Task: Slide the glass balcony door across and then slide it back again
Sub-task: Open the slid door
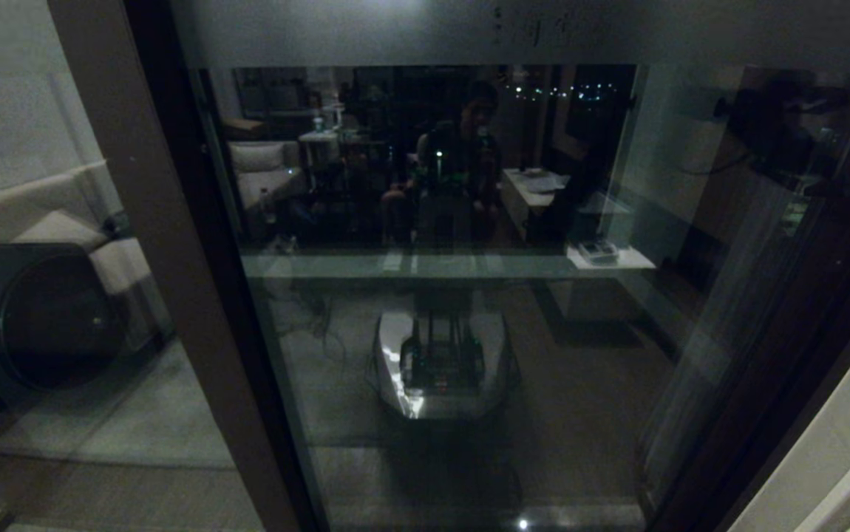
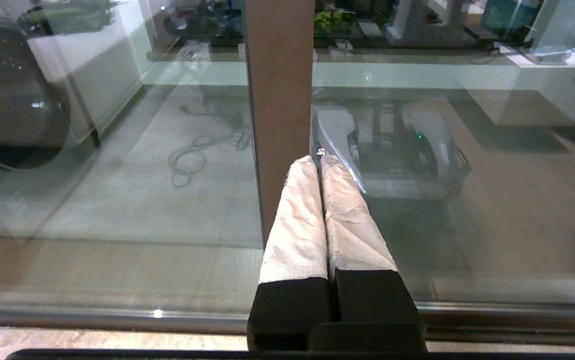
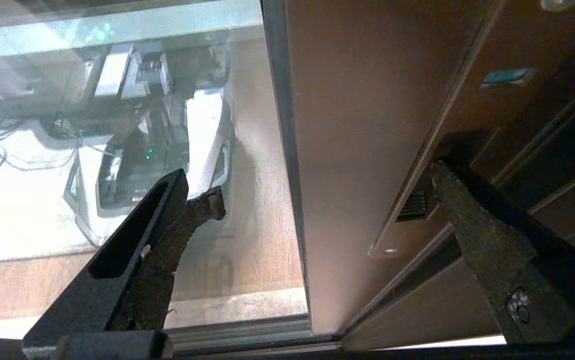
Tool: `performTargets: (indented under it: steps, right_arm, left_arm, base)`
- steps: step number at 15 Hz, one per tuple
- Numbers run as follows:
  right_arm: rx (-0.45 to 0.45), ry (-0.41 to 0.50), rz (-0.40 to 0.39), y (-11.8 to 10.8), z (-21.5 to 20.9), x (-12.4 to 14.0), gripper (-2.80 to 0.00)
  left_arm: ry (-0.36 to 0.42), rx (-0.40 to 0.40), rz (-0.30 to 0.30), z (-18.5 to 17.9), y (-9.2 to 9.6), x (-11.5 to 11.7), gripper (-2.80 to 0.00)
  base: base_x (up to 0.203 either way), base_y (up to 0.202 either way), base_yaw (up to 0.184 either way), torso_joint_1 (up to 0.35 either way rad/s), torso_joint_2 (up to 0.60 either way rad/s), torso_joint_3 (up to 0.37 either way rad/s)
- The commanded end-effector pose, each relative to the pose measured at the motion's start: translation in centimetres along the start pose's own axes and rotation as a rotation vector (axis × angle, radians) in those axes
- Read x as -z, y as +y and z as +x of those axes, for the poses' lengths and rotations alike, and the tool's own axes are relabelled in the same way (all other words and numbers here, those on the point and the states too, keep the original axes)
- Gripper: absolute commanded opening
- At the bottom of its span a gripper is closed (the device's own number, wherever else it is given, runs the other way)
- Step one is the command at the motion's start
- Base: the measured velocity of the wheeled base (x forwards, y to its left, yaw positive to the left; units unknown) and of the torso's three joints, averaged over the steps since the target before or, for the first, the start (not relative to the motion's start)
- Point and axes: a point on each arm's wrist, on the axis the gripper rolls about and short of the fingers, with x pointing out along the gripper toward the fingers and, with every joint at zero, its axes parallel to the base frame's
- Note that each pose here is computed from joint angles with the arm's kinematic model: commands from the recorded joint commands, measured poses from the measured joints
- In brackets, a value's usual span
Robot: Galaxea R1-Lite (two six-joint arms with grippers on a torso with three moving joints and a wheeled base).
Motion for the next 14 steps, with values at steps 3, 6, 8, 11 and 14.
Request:
performTargets:
  steps: [3,6,8,11,14]
  right_arm:
    - [-0.010,0.008,0.001,0.2,0.5,0.3,0.00]
    - [-0.025,0.013,0.002,0.6,0.9,0.4,0.00]
    - [-0.034,0.016,0.000,1.0,1.1,0.4,0.00]
    - [-0.036,0.020,0.001,1.0,1.2,0.5,0.00]
    - [-0.038,0.019,0.000,1.1,1.1,0.5,0.00]
  left_arm:
    - [0.001,0.000,0.000,0.0,0.0,0.0,-2.80]
    - [0.001,0.000,0.000,0.0,0.0,0.0,-2.80]
    - [0.001,0.000,0.000,0.0,0.0,0.0,-2.80]
    - [0.001,0.000,0.000,0.0,0.0,0.0,-2.80]
    - [0.001,0.000,0.000,0.0,0.0,0.0,-2.80]
  base:
    - [0.000,0.000,0.000,0.000,0.00,0.000]
    - [0.000,0.000,0.000,0.000,0.00,0.000]
    - [0.000,0.000,0.000,0.000,0.00,0.000]
    - [0.000,0.000,0.000,0.000,0.00,0.000]
    - [0.000,0.000,0.000,0.000,0.00,0.000]
